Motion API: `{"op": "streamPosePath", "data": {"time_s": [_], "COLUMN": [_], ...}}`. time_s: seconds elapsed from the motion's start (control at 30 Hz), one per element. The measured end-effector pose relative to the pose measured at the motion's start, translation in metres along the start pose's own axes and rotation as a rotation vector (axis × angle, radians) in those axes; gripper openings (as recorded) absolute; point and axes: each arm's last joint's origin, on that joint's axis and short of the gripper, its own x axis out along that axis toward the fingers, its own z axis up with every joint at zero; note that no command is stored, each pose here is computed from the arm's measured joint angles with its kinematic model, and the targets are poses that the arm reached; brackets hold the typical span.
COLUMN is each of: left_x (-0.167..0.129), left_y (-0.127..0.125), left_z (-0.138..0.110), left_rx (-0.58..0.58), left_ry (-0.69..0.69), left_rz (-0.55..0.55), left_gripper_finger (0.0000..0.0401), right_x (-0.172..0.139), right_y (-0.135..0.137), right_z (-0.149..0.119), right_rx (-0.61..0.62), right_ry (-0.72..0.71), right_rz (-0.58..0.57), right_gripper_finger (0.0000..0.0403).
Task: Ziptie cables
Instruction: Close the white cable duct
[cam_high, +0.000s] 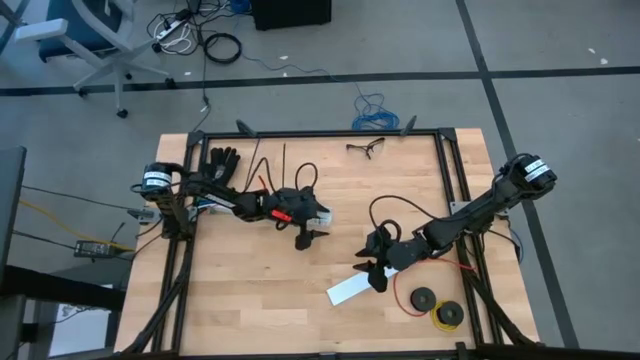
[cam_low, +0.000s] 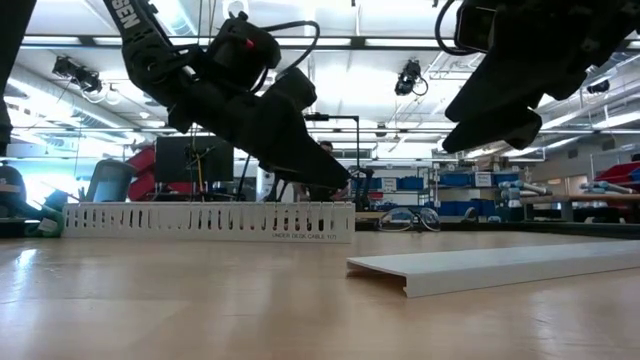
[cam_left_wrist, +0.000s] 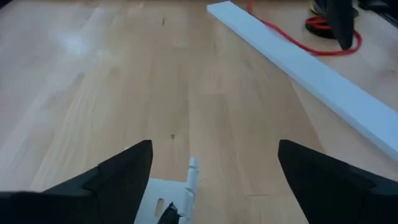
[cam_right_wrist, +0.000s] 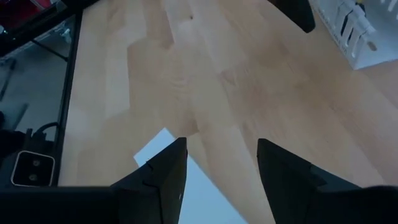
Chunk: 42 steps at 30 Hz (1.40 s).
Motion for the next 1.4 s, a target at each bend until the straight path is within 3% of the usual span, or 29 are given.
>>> {"op": "streamPosePath", "data": {"time_s": [0.17,0.3,0.5,0.7,0.93,1.27,1.4], "left_x": [0.000,0.000,0.000,0.000,0.000,0.000,0.000], "left_y": [-0.001,-0.003,-0.006,-0.008,-0.008,-0.008,-0.007], "left_z": [0.002,0.002,0.001,-0.001,-0.002,-0.005,-0.006], "left_rx": [-0.114,-0.120,-0.120,-0.117,-0.126,-0.134,-0.135], "left_ry": [-0.016,-0.011,-0.004,0.017,0.026,0.055,0.070], "left_rz": [-0.010,-0.082,-0.097,-0.101,-0.101,-0.094,-0.070], "left_gripper_finger": [0.0360,0.0360,0.0360,0.0360,0.0360,0.0360,0.0360], "right_x": [0.000,0.007,0.025,0.040,0.064,0.071,0.070], "right_y": [0.000,0.001,0.016,0.025,0.024,0.020,0.020], "right_z": [0.000,-0.006,-0.023,-0.038,-0.036,-0.028,-0.029], "right_rx": [-0.061,-0.122,-0.135,-0.222,-0.277,-0.302,-0.383], "right_ry": [-0.010,0.000,-0.002,0.002,0.043,0.158,0.173], "right_rz": [-0.012,-0.006,0.090,0.018,0.012,0.130,0.151], "right_gripper_finger": [0.0180,0.0183,0.0187,0.0187,0.0184,0.0257,0.0289]}}
